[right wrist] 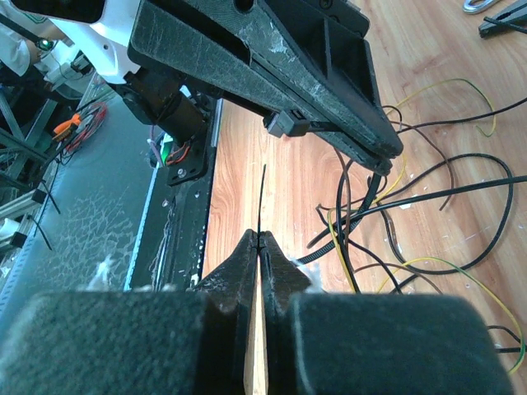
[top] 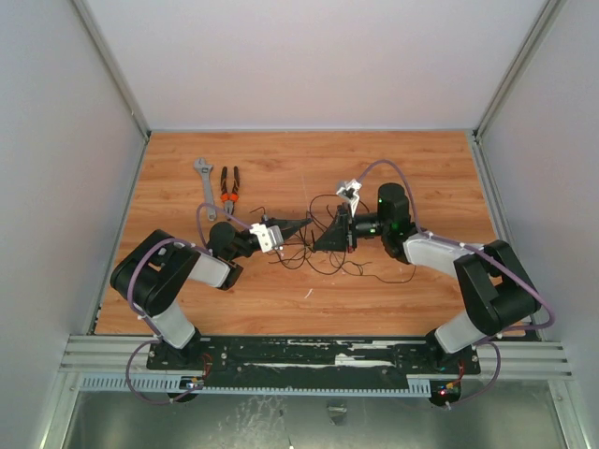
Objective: Zip-tie the wires
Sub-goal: Tie the cable at the center of the board.
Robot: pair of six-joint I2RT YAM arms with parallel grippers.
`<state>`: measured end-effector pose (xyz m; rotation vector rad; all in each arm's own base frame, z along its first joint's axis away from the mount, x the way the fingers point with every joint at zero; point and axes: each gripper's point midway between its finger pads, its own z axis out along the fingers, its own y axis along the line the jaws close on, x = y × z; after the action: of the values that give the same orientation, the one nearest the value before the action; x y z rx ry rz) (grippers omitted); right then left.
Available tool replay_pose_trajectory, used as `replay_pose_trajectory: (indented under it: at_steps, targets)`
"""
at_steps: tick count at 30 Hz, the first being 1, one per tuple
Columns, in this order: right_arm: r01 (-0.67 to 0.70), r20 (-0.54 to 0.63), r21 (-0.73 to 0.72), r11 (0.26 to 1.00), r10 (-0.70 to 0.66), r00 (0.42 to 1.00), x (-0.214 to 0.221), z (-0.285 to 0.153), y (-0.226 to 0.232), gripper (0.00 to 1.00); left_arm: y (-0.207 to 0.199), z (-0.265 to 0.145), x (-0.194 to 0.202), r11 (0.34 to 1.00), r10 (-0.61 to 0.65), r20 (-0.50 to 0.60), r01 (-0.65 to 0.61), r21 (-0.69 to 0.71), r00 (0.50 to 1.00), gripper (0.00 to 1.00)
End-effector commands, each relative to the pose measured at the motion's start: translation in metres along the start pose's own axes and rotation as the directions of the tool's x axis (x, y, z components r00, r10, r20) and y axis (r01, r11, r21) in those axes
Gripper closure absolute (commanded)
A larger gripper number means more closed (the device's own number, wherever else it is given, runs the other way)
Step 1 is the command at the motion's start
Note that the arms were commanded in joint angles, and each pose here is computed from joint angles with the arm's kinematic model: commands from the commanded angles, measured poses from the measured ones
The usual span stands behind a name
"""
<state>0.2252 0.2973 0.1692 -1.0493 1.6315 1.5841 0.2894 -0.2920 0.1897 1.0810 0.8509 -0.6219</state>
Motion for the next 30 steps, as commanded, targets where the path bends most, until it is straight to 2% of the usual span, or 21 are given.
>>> replay_pose_trajectory:
  at_steps: [1,30]
  targets:
    - [0.021,0.010,0.017,1.000,-0.022,1.000,-0.0117,-0.0003,-0.0072,1.00,0.0274,-0.0012,-0.0707,0.965,0.258,0.219,-0.238,-0.112,0.941,1.00]
    - [0.004,0.002,0.016,1.000,-0.004,1.000,-0.0182,-0.0019,-0.0142,1.00,0.0266,-0.0010,-0.0682,0.967,0.249,0.215,-0.229,-0.112,0.944,1.00]
